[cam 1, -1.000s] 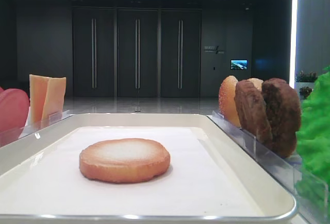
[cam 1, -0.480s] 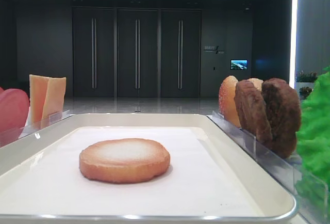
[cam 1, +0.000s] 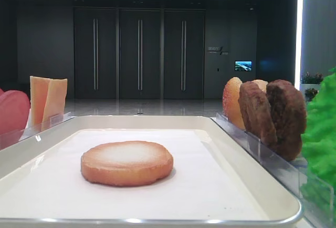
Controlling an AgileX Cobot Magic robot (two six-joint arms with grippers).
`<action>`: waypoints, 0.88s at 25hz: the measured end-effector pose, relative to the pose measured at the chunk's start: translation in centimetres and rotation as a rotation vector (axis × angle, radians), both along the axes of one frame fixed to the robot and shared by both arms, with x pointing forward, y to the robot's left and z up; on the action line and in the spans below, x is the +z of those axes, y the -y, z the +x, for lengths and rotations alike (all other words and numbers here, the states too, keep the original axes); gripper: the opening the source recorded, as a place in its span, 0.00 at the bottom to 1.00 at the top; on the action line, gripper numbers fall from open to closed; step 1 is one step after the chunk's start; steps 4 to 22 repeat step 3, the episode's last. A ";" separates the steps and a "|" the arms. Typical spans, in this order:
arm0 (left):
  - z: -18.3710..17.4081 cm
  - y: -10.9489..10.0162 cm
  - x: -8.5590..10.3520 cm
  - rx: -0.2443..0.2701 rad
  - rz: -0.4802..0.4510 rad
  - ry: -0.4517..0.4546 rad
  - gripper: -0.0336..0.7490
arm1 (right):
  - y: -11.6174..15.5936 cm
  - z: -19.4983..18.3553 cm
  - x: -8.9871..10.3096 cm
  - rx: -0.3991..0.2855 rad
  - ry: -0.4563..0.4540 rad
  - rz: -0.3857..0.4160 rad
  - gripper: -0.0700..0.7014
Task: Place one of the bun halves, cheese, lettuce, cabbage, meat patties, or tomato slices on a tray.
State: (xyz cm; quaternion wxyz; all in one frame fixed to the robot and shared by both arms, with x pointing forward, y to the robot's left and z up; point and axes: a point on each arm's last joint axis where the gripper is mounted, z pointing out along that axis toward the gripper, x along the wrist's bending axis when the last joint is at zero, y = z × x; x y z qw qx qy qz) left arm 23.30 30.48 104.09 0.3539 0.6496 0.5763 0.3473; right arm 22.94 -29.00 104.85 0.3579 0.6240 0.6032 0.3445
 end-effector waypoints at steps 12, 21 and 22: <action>0.0 0.0 0.0 0.000 0.000 0.000 0.72 | 0.0 0.0 0.0 0.000 0.000 0.000 0.62; 0.0 0.0 0.0 0.000 0.000 0.000 0.72 | 0.0 0.0 0.0 0.000 0.000 0.000 0.62; 0.0 0.0 0.0 0.000 0.000 0.000 0.72 | 0.0 0.0 0.0 0.000 0.000 0.000 0.62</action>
